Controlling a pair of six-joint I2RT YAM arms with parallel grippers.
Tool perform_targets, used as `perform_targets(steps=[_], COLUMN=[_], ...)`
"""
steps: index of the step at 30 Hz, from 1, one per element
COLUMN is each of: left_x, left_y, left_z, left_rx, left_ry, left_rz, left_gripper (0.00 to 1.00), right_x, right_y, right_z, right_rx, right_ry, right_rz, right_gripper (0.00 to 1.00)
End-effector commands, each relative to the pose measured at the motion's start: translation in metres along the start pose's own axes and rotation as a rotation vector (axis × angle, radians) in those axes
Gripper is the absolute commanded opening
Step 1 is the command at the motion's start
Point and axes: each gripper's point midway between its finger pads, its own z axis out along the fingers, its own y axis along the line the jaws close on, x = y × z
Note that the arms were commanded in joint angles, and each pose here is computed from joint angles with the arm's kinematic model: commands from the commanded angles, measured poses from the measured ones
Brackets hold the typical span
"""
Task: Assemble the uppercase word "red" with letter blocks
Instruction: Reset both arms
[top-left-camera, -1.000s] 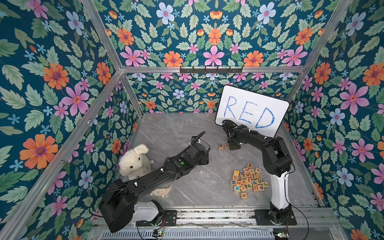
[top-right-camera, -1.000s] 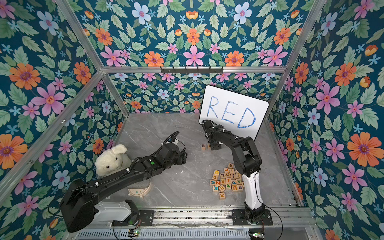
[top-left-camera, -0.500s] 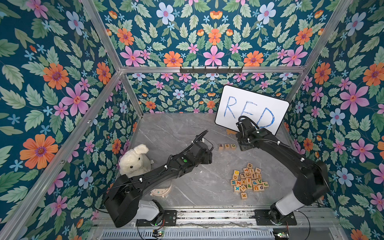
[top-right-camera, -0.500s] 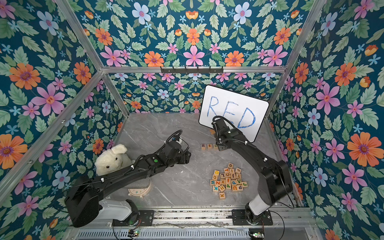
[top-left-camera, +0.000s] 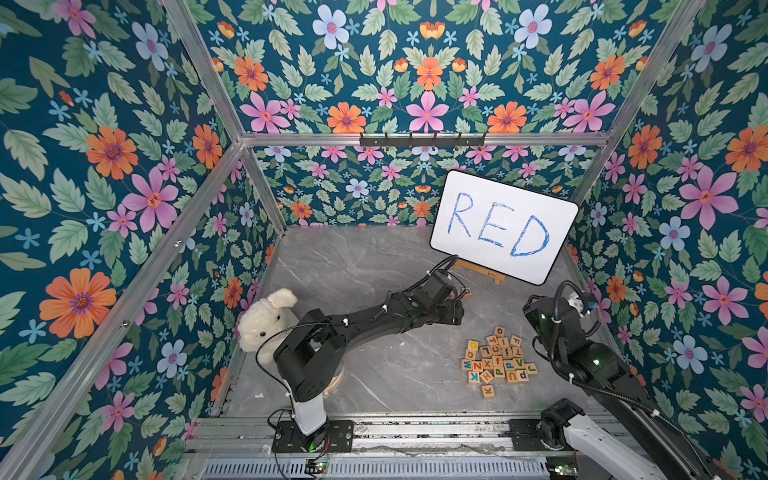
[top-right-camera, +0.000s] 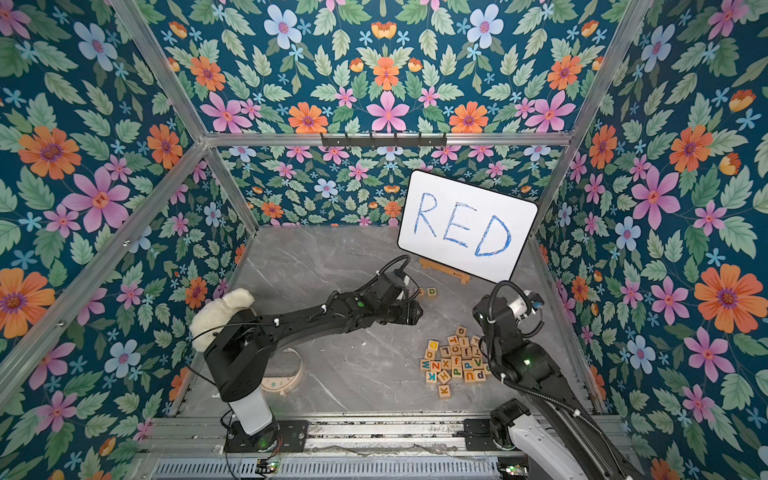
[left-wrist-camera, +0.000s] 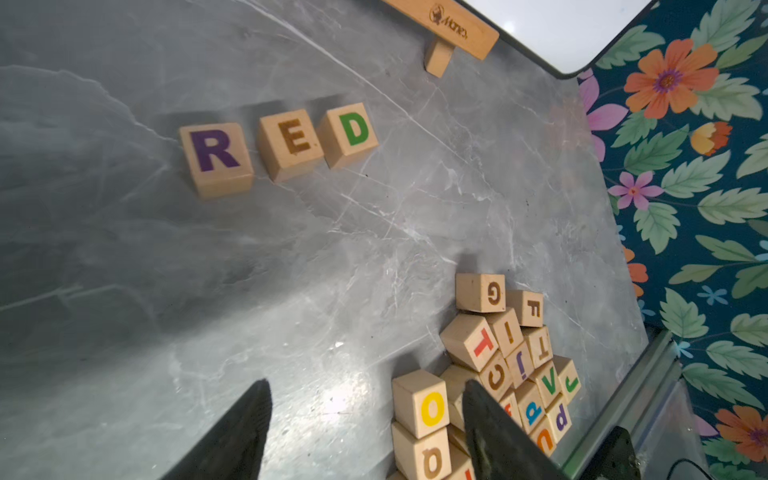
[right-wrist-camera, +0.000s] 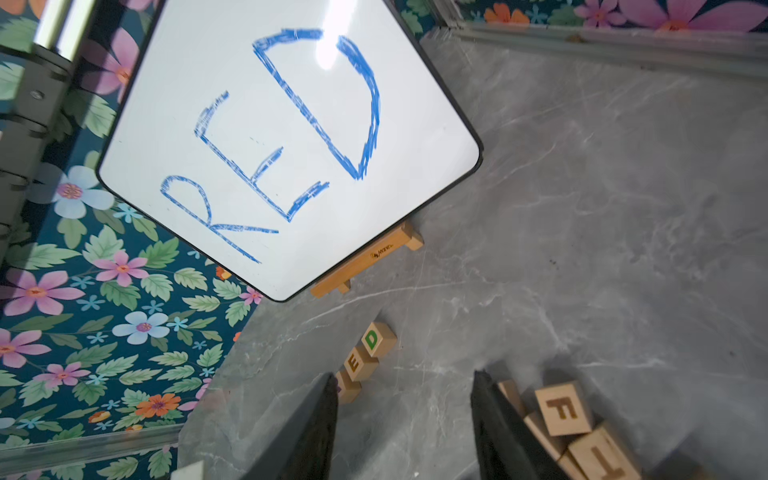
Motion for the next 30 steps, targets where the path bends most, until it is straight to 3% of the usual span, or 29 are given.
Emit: perform_targets(steps=[1,9,13,18,23,27,30], left_x=[0.004,-0.001,-0.024,-0.067,-0.116,-0.134,-0.134], left_y=[0.0,-0.009,-0.021,-0.024,-0.049,-0.067,-0.049], left_z=[0.009,0.028,0.012,-0.035,-0.118,-0.182,-0.202], left_rx=[-0.027,-0.022,0.012,-0.05,-0.012,0.088,-0.001], left_ry=[0.04,0.062,-0.03,-0.219,-0.463,-0.685,-0.803], left_rz=[-0.026,-0.061,-0.03,0.068,0.187,0.278,0.366], left_gripper=[0.75,0.77,0.81,0.88,0.99,0.99,0.99], right_x=[-0.018,-0.041,-0.046,-0.05,-0.053,-0.078,-0.086], right_y=[-0.011,-0.019,-0.015,-0.003,0.037,0.053,0.071], right_z=[-0.01,-0.031,-0.035,-0.034,-0.039,-0.049,-0.054], right_rx=[0.007,0.045,0.046,0.001,-0.153,-0.166,-0.217], right_ry=[-0.092,-0.154,-0.166,-0.193,-0.221,-0.349,-0.428], right_rz=[-0.057,-0.218,-0.302,-0.329,-0.493,-0.55,-0.625], right_gripper=[0.53,0.53,0.53,0.53,0.54,0.57,0.65])
